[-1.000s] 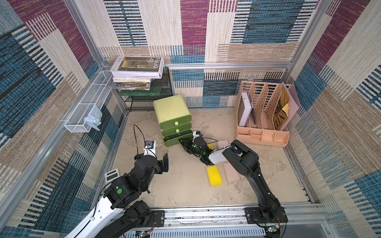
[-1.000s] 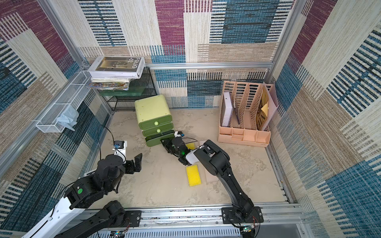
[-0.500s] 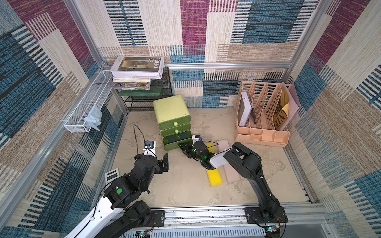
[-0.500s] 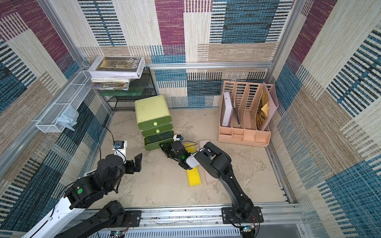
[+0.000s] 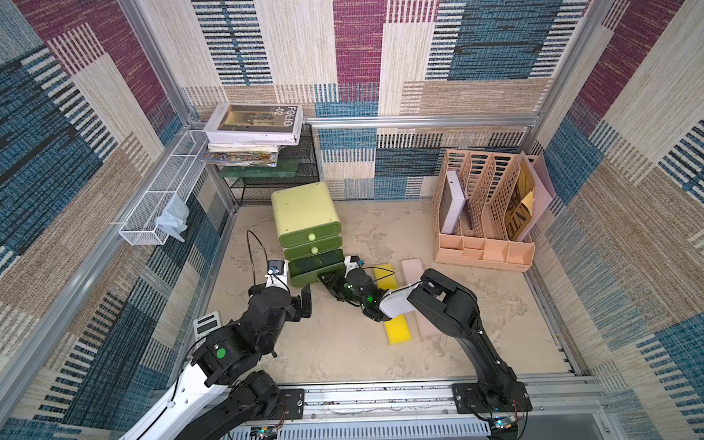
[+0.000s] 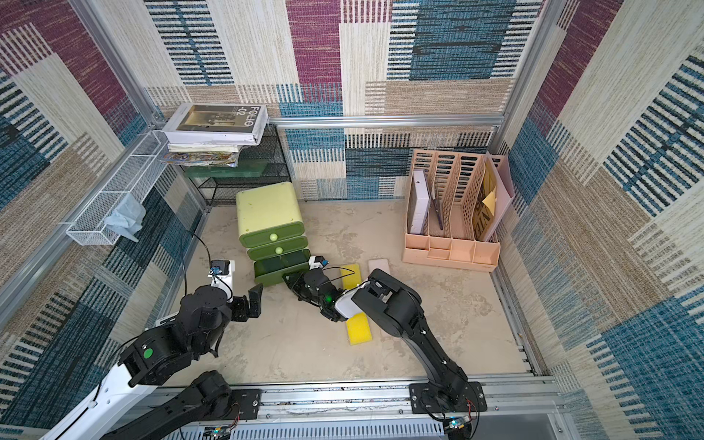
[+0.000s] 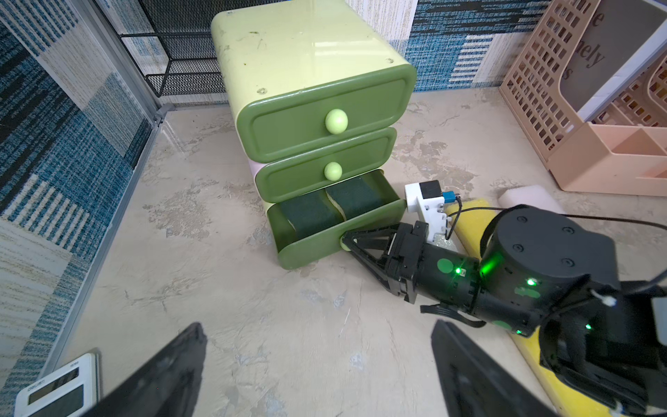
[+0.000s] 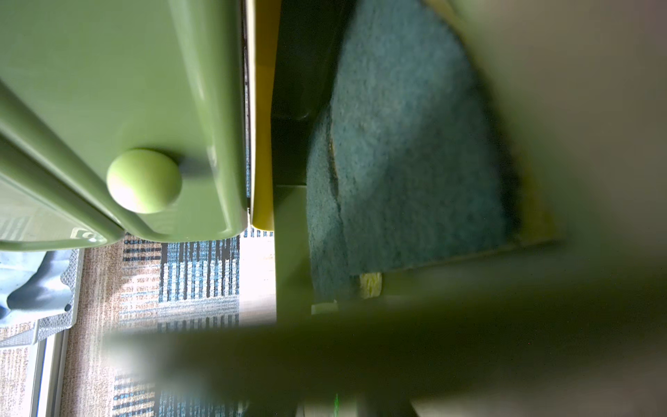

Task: Take the sponge out of the drawer
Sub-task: Open the drawer in the storage box, then pick up the sponge from the drawer.

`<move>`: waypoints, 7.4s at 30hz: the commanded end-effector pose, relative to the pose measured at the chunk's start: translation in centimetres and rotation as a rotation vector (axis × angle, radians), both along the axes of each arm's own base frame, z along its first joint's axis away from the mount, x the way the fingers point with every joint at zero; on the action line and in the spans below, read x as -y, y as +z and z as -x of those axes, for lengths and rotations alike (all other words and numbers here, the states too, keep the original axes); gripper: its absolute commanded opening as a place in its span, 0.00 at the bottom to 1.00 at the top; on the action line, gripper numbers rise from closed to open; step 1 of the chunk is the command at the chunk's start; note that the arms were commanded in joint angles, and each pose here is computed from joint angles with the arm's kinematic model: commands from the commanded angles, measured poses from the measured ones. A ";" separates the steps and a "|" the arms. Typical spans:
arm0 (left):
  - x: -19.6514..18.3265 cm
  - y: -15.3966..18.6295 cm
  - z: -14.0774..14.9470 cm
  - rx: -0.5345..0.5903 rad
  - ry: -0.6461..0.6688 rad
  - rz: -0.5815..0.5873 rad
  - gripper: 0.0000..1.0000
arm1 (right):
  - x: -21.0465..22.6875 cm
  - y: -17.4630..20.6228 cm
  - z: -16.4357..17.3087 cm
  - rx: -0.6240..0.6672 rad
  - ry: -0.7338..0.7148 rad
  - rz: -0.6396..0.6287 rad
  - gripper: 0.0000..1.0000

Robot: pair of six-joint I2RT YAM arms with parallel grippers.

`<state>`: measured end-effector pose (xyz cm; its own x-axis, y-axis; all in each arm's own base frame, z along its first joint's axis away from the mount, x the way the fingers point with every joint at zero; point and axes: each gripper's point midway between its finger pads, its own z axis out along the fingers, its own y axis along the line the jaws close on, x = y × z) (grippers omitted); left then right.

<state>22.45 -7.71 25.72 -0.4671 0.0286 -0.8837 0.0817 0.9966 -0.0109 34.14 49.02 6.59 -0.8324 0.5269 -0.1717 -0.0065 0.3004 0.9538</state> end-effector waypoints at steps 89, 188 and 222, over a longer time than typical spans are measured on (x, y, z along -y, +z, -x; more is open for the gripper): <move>3.2 -7.0 -3.5 -0.284 0.152 0.077 0.97 | 16.1 10.4 5.3 0.447 0.021 0.497 0.84; 3.9 -15.9 -10.5 -0.526 0.358 0.328 0.00 | 30.6 9.1 2.0 0.460 -0.111 0.650 0.87; 10.3 -8.0 -9.8 -0.450 0.131 0.537 0.00 | 31.2 9.1 1.9 0.451 -0.136 0.652 0.88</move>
